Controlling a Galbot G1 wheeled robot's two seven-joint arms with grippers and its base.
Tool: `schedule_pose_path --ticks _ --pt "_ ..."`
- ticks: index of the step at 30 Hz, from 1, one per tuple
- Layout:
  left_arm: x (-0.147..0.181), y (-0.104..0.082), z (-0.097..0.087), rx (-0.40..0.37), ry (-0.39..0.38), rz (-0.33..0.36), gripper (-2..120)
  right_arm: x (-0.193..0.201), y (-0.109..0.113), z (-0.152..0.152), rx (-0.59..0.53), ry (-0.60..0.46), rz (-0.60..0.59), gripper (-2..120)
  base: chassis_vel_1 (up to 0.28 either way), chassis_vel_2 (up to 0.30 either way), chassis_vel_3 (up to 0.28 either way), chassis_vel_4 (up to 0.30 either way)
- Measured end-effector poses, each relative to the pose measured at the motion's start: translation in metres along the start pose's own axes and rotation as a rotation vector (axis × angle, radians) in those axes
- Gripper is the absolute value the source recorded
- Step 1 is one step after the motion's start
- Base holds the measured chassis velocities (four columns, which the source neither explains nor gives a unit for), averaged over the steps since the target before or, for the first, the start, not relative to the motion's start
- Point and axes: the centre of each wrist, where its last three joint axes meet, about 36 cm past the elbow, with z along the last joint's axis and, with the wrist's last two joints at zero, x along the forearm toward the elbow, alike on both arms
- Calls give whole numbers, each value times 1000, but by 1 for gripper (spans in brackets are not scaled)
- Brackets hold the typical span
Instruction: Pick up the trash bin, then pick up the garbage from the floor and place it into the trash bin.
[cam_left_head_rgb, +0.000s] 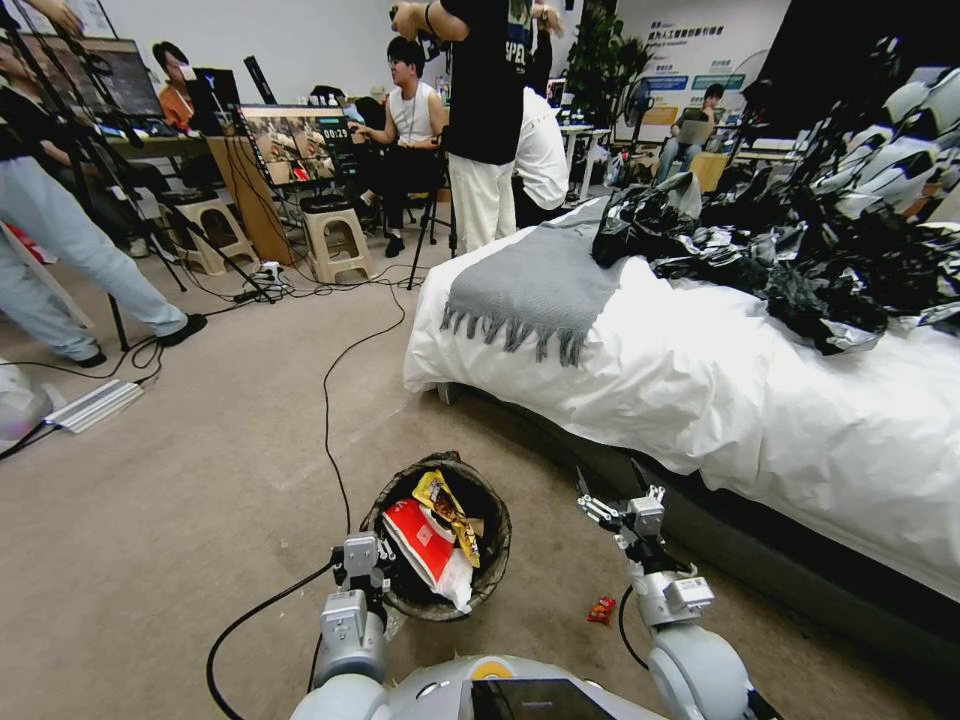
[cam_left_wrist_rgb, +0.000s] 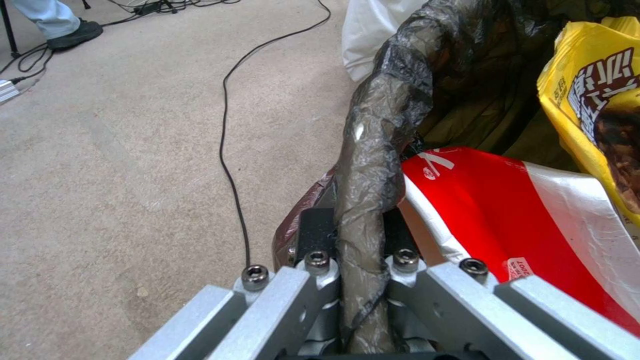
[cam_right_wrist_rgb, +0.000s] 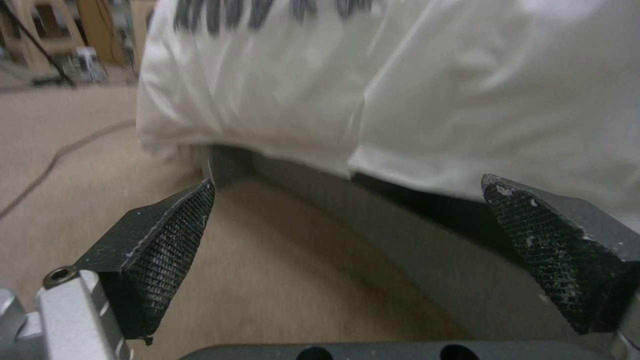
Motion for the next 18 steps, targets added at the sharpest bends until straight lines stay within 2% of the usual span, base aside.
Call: schedule_pose_path --ticks 1,2,4,5,8,12,14,15,18 --pt "0 0 0 1 -1 1 0 5 0 -2 6 43 -2 100 0 0 0 0" --pt "0 0 0 1 -1 1 0 5 0 -2 6 43 -2 100 0 0 0 0" --pt "-1 -1 -1 2 -3 4 0 15 -1 -6 20 148 -16 100 0 0 0 0" --pt "-1 -1 -1 2 -3 4 0 15 -1 -6 20 148 -16 100 0 0 0 0" --pt "-1 -2 0 3 0 9 0 29 -5 -5 34 297 -33 100 0 0 0 0" --pt "-2 -2 0 3 -1 12 0 34 -8 -2 34 365 -45 100 0 0 0 0" --pt "-2 -2 0 1 -1 14 0 38 -10 2 22 453 -44 100 0 0 0 0" --pt "-2 -2 0 1 -1 14 0 38 -10 2 22 453 -44 100 0 0 0 0" --pt "-2 -1 0 -2 3 15 0 40 -12 8 16 555 -52 100 0 0 0 0"
